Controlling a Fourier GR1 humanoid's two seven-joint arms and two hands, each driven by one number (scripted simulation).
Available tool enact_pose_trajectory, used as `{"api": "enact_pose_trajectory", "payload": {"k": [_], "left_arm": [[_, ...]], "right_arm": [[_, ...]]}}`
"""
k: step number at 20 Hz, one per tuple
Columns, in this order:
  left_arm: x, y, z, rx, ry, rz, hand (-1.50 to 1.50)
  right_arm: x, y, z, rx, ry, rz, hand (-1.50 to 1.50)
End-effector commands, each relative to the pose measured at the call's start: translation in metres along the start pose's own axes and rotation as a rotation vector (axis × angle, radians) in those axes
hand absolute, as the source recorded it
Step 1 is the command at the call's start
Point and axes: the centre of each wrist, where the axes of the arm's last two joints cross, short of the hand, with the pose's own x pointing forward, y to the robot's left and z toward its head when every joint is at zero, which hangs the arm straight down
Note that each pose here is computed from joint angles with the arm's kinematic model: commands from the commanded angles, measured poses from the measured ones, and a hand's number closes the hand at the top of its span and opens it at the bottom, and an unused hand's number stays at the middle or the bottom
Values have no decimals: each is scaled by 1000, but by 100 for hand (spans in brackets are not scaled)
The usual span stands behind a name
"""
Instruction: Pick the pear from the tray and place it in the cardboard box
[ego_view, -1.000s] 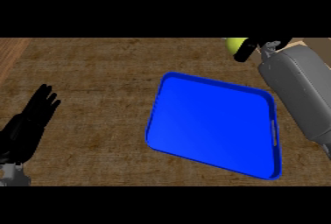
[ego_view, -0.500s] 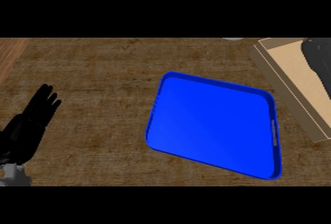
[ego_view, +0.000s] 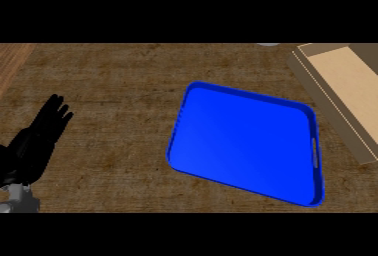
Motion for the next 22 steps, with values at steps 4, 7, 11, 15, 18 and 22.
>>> {"api": "enact_pose_trajectory", "payload": {"k": [4,7,11,15,18,22], "left_arm": [[-7,-4,-5,-3,-9,-20,0],[8,-19,-3,-14,8,-9,0],[10,-1,-3,-17,-13,-7,0],[11,0,-5,-24,-16,-8,0],[7,-11,-13,-27,-10,4,0],[12,-12,17,-20,-15,-11,0]], "right_arm": [[-41,36,-17,0,-23,1,150],[-67,40,-28,7,-16,-29,150],[-92,87,-19,36,11,-34,150],[-108,101,-22,171,71,-49,150],[-134,103,-23,234,197,-62,150],[-148,120,-15,320,163,-97,-150]]}}
